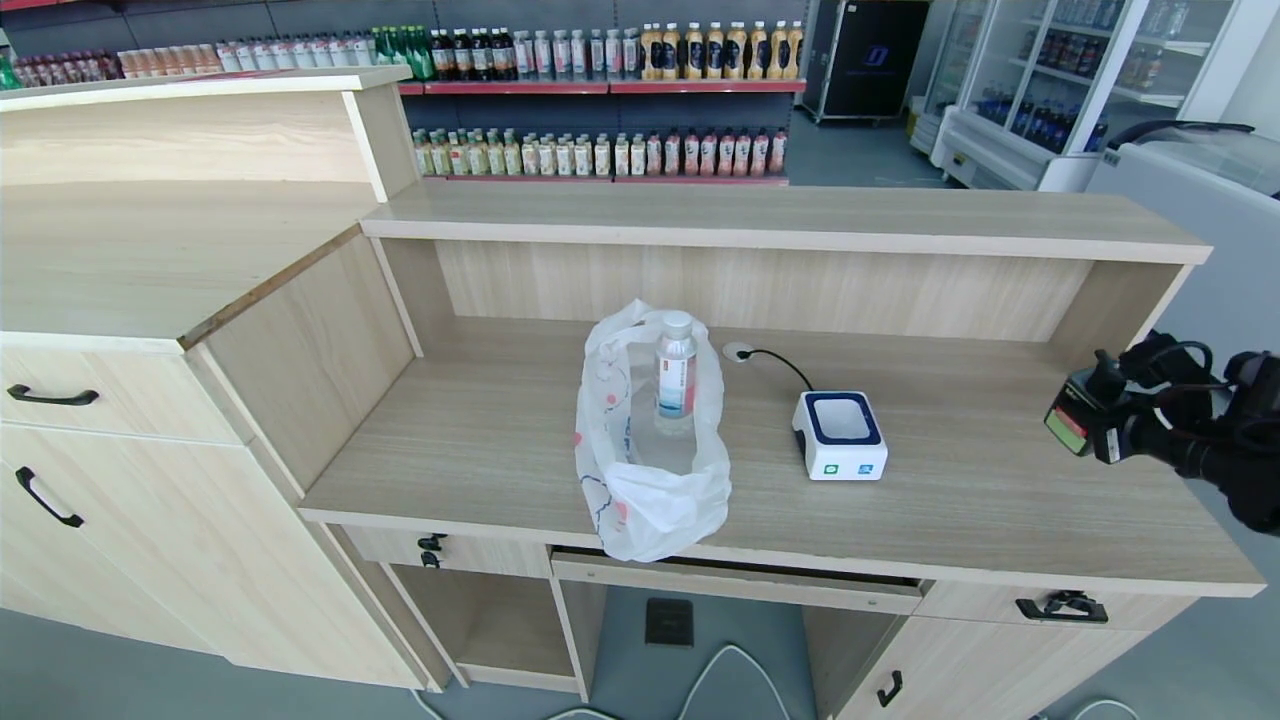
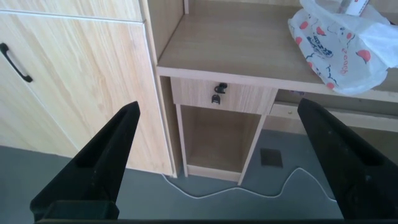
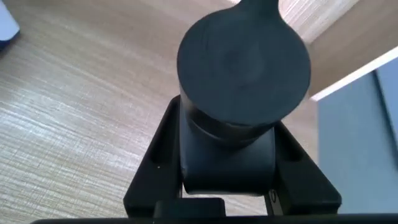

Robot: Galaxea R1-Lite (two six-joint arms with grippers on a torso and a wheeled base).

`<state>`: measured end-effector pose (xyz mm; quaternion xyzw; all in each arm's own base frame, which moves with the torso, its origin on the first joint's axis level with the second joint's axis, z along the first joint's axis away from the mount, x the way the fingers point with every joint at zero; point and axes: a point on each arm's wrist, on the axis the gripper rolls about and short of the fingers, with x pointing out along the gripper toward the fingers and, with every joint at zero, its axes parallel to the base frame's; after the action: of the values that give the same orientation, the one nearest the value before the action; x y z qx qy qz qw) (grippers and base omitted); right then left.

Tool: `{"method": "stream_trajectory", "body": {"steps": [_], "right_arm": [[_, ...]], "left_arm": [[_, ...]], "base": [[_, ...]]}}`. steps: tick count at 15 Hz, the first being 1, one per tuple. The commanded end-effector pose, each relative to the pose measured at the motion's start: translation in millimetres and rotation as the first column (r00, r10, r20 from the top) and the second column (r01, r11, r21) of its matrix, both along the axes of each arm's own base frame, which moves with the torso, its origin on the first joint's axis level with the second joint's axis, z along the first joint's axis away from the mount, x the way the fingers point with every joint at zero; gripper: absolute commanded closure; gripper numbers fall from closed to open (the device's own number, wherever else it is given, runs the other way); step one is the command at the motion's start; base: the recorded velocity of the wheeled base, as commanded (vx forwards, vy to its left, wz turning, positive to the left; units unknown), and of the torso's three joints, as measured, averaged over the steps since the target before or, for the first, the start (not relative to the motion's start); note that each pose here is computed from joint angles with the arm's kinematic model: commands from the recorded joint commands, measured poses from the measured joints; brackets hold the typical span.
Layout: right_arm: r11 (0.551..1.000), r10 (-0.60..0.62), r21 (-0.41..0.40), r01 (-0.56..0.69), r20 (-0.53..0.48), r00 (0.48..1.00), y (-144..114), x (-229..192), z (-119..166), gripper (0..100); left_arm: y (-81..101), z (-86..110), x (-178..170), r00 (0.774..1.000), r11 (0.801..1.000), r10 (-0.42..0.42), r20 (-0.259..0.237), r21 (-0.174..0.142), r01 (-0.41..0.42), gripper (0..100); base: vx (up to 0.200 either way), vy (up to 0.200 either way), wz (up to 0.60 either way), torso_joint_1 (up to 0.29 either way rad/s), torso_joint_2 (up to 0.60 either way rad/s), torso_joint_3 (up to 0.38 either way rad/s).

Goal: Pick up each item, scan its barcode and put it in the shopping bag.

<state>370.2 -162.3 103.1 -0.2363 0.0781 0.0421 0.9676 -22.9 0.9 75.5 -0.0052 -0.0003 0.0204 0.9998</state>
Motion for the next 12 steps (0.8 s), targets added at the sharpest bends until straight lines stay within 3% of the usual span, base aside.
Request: {"method": "stream_trajectory", "body": {"steps": [1, 3, 5, 6, 7, 9, 10, 11, 12], "right_arm": [[0.971, 0.109, -0.234, -0.051, 0.244, 0.964, 53, -71, 100, 100], [0.9, 0.213, -0.437, -0.015, 0.408, 0.888, 87, -121, 132, 100], [0.788, 0.339, -0.614, 0.045, 0.494, 0.801, 114, -160, 149, 100], [0.725, 0.463, -0.689, 0.026, 0.514, 0.722, 129, -169, 158, 100], [0.645, 0.573, -0.763, 0.038, 0.516, 0.636, 143, -179, 167, 100], [0.45, 0.801, -0.892, 0.036, 0.421, 0.425, 181, -183, 161, 100], [0.379, 0.87, -0.922, 0.081, 0.384, 0.309, 202, -185, 158, 100], [0.331, 0.905, -0.934, 0.138, 0.355, 0.236, 217, -184, 154, 100], [0.295, 0.922, -0.935, 0.197, 0.333, 0.197, 227, -182, 151, 100]], "left_arm": [[0.0, 0.0, 0, 1.0, 1.0, 0.001, 0.0, 0.0, -0.001, 0], [0.0, 0.0, 0, 1.0, 1.0, 0.001, 0.0, 0.0, -0.001, 0], [0.0, 0.0, 0, 1.0, 1.0, 0.001, 0.0, 0.0, -0.001, 0], [0.0, 0.0, 0, 1.0, 1.0, 0.001, 0.0, 0.0, -0.001, 0], [0.0, 0.0, 0, 1.0, 1.0, 0.001, 0.0, 0.0, -0.001, 0], [0.0, 0.0, 0, 1.0, 1.0, 0.001, 0.0, 0.0, -0.001, 0], [0.0, 0.0, 0, 1.0, 1.0, 0.001, 0.0, 0.0, -0.001, 0], [0.0, 0.0, 0, 1.0, 1.0, -0.001, 0.0, 0.0, 0.001, 0], [0.0, 0.0, 0, 1.0, 1.0, 0.001, 0.0, 0.0, -0.001, 0]], "base": [[0.0, 0.0, 0.0, 0.0, 0.0, 0.0], [0.0, 0.0, 0.0, 0.0, 0.0, 0.0], [0.0, 0.0, 0.0, 0.0, 0.0, 0.0], [0.0, 0.0, 0.0, 0.0, 0.0, 0.0], [0.0, 0.0, 0.0, 0.0, 0.0, 0.0], [0.0, 0.0, 0.0, 0.0, 0.0, 0.0], [0.0, 0.0, 0.0, 0.0, 0.0, 0.0], [0.0, 0.0, 0.0, 0.0, 0.0, 0.0], [0.0, 0.0, 0.0, 0.0, 0.0, 0.0]]}}
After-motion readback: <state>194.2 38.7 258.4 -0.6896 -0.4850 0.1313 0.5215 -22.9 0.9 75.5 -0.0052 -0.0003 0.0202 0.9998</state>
